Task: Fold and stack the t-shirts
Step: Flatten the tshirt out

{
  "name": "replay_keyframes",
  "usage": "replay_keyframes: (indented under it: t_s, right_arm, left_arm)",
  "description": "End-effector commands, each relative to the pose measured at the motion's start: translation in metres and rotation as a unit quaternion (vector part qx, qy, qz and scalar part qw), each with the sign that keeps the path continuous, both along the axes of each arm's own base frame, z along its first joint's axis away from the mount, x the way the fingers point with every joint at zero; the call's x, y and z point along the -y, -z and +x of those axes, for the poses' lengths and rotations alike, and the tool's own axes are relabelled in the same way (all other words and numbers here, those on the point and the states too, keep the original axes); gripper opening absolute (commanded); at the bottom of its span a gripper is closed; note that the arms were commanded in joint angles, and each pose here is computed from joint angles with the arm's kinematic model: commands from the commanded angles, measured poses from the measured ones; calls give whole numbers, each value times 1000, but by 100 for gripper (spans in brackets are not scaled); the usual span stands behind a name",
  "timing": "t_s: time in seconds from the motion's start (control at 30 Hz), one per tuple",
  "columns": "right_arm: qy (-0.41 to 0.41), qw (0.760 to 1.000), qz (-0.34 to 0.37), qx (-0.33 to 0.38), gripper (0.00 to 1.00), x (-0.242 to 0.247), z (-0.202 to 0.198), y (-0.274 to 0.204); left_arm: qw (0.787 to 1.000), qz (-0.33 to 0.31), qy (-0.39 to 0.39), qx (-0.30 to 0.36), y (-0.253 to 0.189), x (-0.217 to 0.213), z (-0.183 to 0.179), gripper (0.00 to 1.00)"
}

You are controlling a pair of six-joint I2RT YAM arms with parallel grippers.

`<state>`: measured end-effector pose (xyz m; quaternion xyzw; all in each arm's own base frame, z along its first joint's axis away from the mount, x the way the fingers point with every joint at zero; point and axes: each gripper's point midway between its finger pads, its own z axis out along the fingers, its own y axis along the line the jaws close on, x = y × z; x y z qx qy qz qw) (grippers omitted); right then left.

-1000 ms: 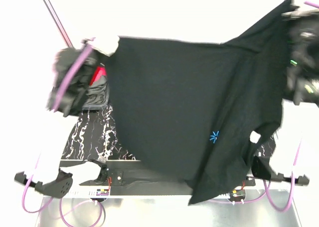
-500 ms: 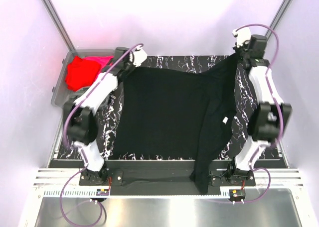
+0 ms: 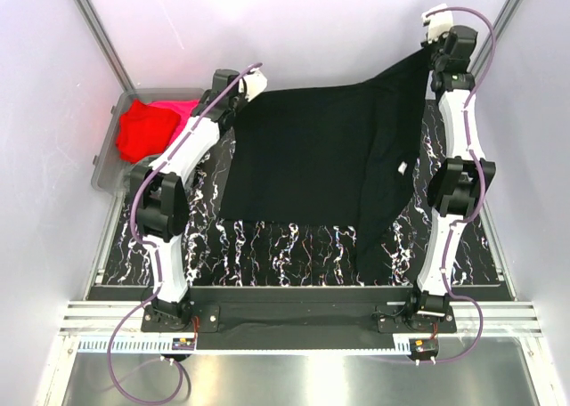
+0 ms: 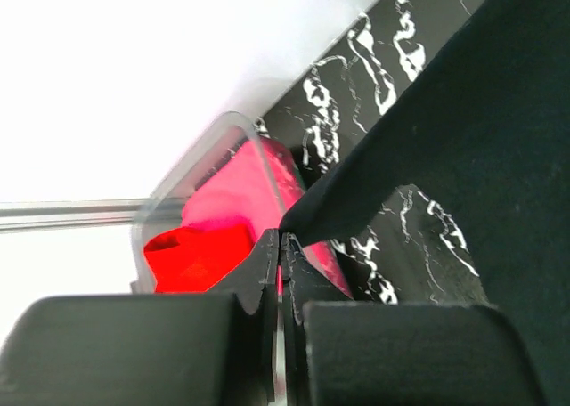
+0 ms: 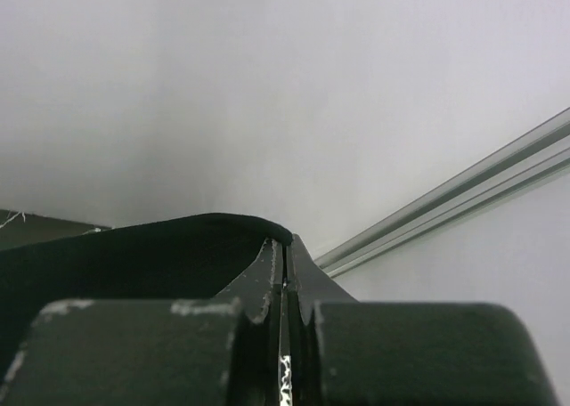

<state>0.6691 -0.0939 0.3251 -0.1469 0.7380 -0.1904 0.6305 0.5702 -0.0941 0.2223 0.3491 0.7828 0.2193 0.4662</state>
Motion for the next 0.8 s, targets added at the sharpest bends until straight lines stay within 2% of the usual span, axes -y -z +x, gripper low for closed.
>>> replay_keyframes:
  t_s: [0.0,0.17,0.27,0.37,0.4,0.47,0.5,0.57,0.6,0.7,0.73,0.77]
  right_arm:
    - [9,1000,-14,6,0,3,5,-2]
    - [1,998,-13,-55,0,-4,-7,31]
    - [5,999,-18,-44,0,-4,-23,6]
    - [14,999,-32,-13,0,-2,-47,-39]
    - [26,999,-38,12,0,2,-61,-71]
    - [40,997,-37,48,0,8,-78,-110]
    - [46,996,-28,77,0,7,-97,-142]
    - [50,993,-17,104,0,6,-119,-172]
    - [45,990,-3,133,0,0,-144,-202]
    - [33,989,21,145,0,-11,-181,-223]
    - [27,984,20,176,0,-17,-215,-252]
    - [25,985,20,168,0,-19,-224,-247]
  left_arm:
    - [998,8,-30,62,-49,-19,3,0]
    - [998,2,-30,52,-42,-21,-4,0]
    - [997,-5,-28,69,-60,-20,-8,0]
    - [992,-44,-20,121,-115,-14,-19,0]
    - [986,-67,-18,152,-148,-12,-29,0]
    - [979,-96,-3,179,-179,-7,-42,0]
    - [973,-108,7,205,-208,-5,-57,0]
    - [966,-120,25,226,-233,-1,-75,0]
    - [959,-131,35,249,-257,-1,-94,0]
    - [945,-140,56,290,-299,1,-137,0]
    - [943,-139,60,297,-307,1,-147,0]
    - [940,-139,63,305,-314,0,-158,0]
